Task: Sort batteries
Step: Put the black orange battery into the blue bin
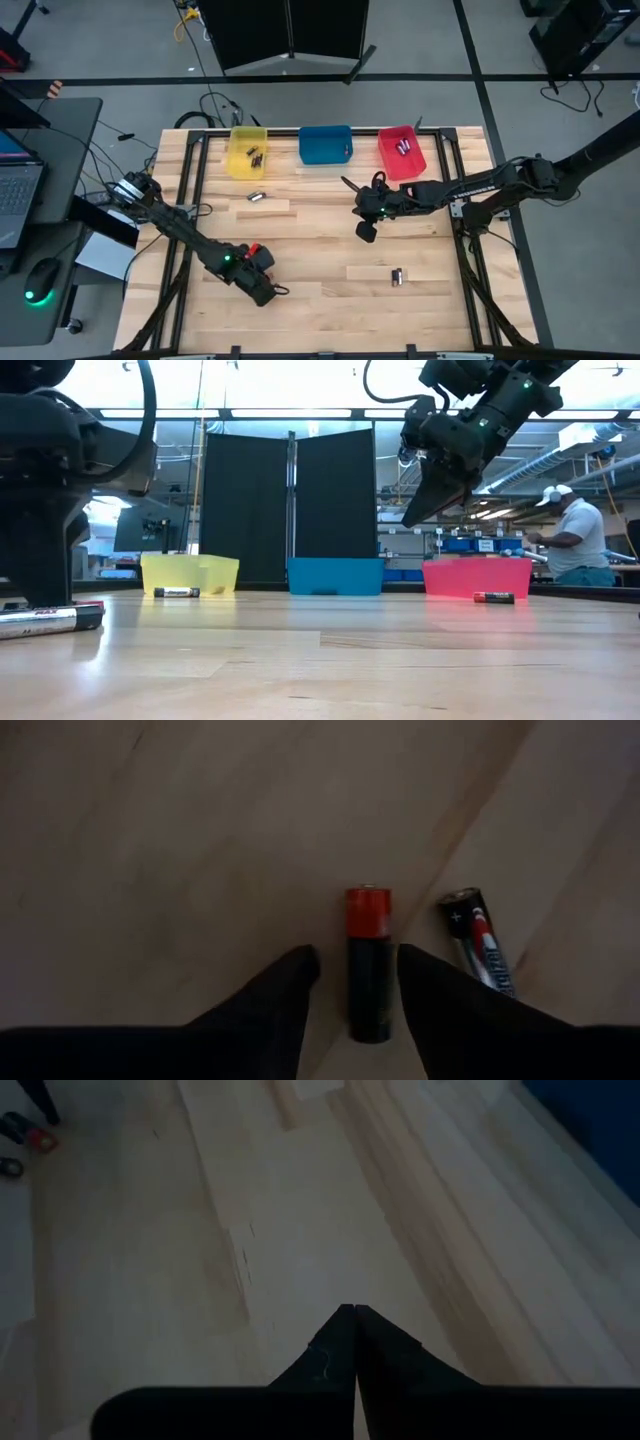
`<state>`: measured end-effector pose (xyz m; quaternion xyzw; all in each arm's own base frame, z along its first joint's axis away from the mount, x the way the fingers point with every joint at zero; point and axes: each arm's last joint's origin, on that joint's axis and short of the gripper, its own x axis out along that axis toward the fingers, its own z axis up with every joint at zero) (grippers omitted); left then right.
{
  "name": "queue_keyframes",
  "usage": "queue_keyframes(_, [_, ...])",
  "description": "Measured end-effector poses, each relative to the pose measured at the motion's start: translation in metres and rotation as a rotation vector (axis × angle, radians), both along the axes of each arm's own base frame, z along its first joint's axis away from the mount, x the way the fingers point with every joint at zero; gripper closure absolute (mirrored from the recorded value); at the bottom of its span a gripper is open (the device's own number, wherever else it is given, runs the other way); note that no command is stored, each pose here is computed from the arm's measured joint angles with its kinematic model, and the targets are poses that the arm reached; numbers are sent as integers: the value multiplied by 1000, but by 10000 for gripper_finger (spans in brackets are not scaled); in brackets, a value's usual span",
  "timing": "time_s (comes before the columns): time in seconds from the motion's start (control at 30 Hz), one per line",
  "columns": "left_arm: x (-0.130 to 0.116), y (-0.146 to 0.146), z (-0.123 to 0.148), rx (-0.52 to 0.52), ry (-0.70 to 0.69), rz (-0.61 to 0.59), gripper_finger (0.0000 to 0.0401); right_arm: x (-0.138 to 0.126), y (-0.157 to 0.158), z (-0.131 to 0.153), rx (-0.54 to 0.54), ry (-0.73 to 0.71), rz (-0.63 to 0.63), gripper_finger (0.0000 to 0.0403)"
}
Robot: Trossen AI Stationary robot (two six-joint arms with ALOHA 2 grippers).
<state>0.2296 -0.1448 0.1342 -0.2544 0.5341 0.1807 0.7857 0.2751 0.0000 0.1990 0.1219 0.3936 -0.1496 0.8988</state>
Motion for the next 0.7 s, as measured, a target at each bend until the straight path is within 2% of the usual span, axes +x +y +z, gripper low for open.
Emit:
queue_keyframes(0.1, [-1,1,-1,32,3,-37,261,0,0,0,0,-1,1,390])
queue_keyframes(0.27, [0,4,-1,55,19,-97,357,0,0,0,-4,-1,4,390])
queue_keyframes(0.37, [6,9,8,91,27,-88,359,0,0,0,-19,1,16,390])
queue_keyframes(0.43, [9,19,17,178,59,-88,359,0,-1,0,-20,1,14,390])
queue_keyframes(0.5, [19,27,35,239,18,-91,359,0,-2,0,-21,1,10,390])
queue_keyframes(0.6, [28,50,48,311,29,-120,359,0,-5,0,-28,6,10,390])
queue_keyframes(0.7, [44,82,58,345,-27,-135,359,0,-7,0,-38,12,12,390])
